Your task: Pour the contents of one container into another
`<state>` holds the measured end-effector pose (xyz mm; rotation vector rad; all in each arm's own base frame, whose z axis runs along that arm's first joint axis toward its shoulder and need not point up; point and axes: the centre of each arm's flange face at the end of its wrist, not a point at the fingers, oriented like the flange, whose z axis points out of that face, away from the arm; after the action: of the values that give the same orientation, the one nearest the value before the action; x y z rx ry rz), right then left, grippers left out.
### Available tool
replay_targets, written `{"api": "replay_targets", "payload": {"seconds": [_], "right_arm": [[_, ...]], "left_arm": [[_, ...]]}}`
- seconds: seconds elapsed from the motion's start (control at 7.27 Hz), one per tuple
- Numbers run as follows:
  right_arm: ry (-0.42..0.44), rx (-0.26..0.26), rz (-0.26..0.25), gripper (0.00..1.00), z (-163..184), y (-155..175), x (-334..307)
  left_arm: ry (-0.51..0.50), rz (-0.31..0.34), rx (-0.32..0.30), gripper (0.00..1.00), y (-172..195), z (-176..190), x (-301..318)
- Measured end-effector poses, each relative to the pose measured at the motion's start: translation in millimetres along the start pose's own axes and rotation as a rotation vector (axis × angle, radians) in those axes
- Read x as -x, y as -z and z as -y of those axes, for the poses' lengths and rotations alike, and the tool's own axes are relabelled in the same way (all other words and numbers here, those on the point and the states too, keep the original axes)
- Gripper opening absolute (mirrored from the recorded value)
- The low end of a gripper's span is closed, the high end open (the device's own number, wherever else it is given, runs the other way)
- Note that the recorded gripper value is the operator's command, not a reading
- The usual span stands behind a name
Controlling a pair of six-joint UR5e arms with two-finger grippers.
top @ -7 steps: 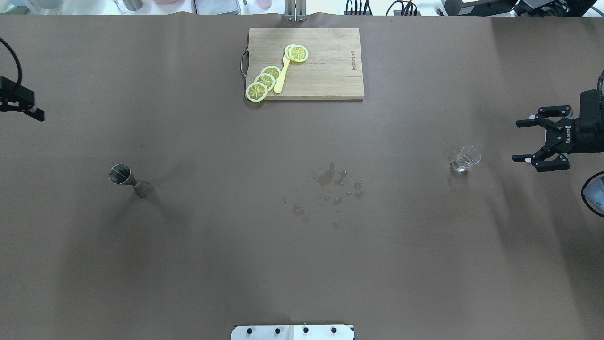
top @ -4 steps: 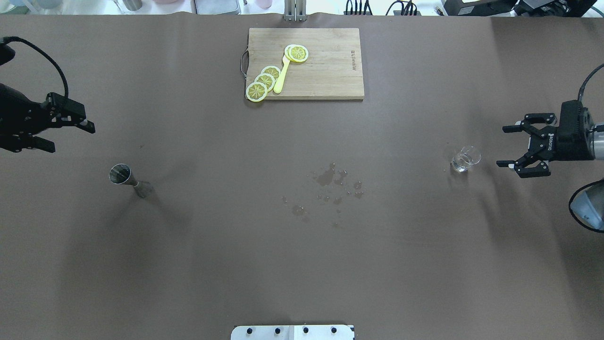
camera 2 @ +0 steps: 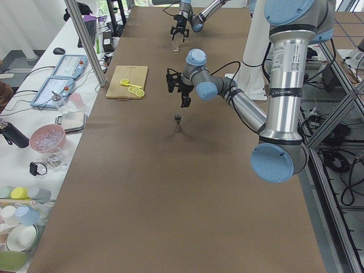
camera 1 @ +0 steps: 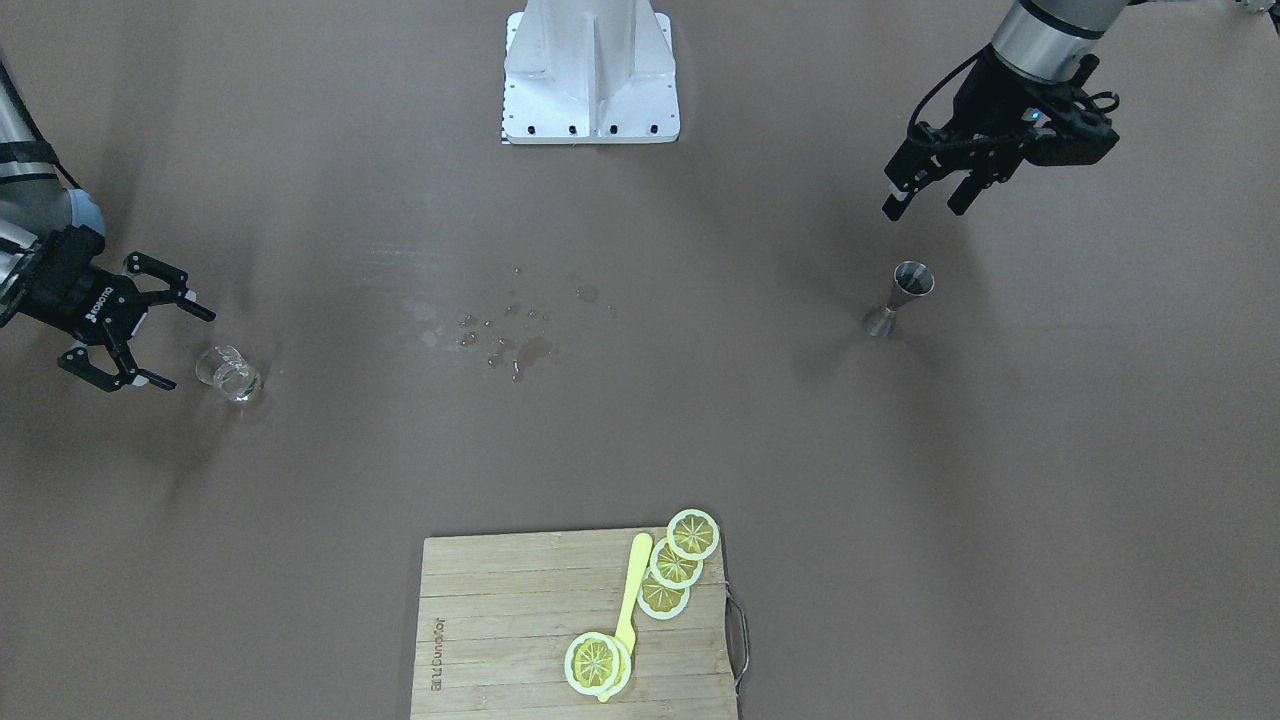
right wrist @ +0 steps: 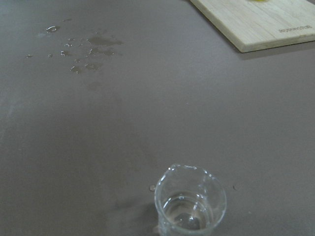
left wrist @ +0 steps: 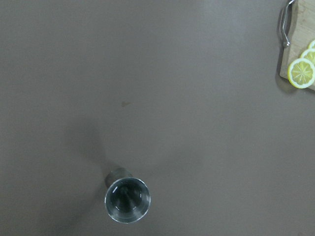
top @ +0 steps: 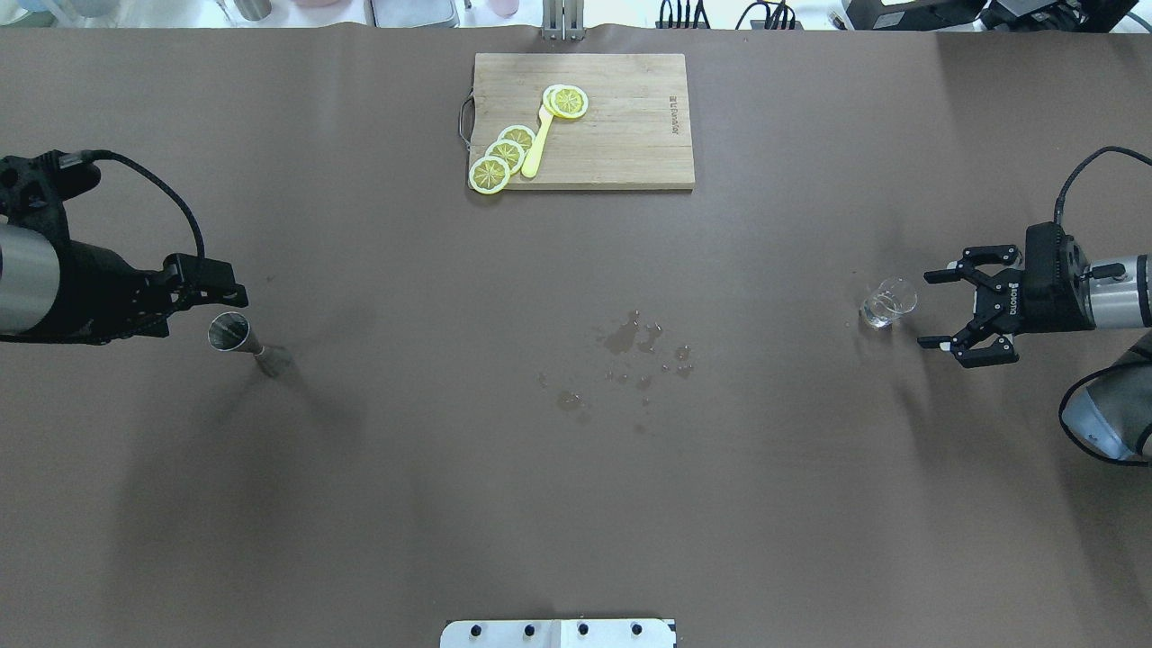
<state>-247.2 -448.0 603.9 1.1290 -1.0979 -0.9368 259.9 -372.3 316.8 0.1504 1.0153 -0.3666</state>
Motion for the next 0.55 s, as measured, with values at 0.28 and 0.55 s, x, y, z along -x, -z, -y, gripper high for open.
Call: {"api": "replay_targets", "payload": {"seconds": [0.28, 0.55], "right_arm": [[0.010, 0.007, 0.021, 0.97, -3, -6, 3], [0.044, 0.014, 0.058, 0.97, -9, -8, 4]], "left_arm": [[-0.076, 0.003, -0.140, 0.99, -4, -42, 18], [-0.122, -0.005, -0.265, 0.98, -5, -60, 39]]}}
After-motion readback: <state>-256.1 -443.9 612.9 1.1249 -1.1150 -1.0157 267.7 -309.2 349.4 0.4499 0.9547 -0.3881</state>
